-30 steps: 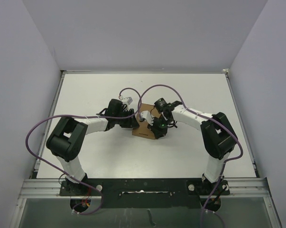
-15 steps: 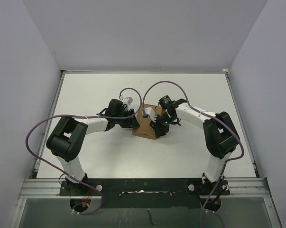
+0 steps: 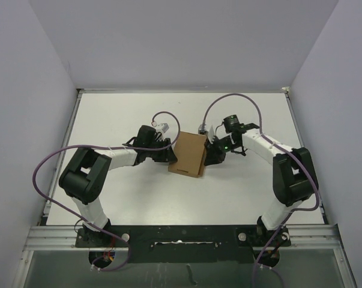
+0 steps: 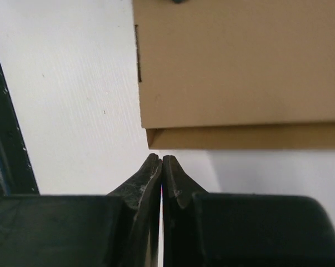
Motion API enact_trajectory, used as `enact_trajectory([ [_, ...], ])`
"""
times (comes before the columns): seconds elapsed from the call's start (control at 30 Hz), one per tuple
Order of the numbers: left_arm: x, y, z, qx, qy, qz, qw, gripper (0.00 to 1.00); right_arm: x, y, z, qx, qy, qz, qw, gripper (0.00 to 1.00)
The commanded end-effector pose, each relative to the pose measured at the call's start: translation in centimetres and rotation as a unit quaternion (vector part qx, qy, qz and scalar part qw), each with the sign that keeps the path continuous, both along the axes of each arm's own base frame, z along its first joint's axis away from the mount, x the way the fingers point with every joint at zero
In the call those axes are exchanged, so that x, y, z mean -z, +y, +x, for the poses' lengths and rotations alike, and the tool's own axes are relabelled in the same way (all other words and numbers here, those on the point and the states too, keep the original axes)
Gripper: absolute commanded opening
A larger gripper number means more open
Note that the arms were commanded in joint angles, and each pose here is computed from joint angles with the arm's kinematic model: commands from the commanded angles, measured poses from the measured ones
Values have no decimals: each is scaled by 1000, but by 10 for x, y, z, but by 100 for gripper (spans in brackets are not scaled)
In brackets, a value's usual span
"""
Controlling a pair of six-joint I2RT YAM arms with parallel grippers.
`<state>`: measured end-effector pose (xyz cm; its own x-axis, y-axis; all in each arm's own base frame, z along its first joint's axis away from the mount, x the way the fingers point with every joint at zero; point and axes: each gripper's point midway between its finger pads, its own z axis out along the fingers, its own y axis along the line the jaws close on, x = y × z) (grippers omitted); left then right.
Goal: Fold the paper box
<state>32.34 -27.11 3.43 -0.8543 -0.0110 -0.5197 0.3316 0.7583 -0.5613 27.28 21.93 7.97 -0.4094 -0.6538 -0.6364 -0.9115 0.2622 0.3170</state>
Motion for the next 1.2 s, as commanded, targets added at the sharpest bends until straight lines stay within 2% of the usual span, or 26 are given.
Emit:
enact_trajectory([
  [0.0, -13, -2, -4, 10, -6, -6, 1000, 37, -23, -13, 9, 121, 89, 104, 983, 0],
  [0.13, -13, -1, -4, 8, -6, -5, 1000, 37, -3, -34, 17, 248, 141, 84, 955, 0],
  [0.2, -14, -1, -3, 8, -6, -3, 1000, 37, 9, -37, 15, 287, 161, 72, 941, 0],
  [0.43, -15, -2, -1, 7, -7, -2, 1000, 37, 40, -29, 9, 326, 228, 42, 917, 0],
  [0.6, -16, -3, -1, 8, -8, -4, 1000, 37, 49, -7, 4, 308, 236, 18, 921, 0],
  [0.87, -18, -5, -2, 13, -10, -6, 1000, 37, 31, 32, 2, 273, 257, 55, 925, 0],
  [1.03, -24, -6, 3, 23, -24, -8, 999, 38, 32, 17, 2, 274, 249, 47, 928, 0],
  [1.17, -47, 0, 21, 23, -49, -23, 998, 45, 34, -15, 14, 272, 200, 23, 941, 0],
])
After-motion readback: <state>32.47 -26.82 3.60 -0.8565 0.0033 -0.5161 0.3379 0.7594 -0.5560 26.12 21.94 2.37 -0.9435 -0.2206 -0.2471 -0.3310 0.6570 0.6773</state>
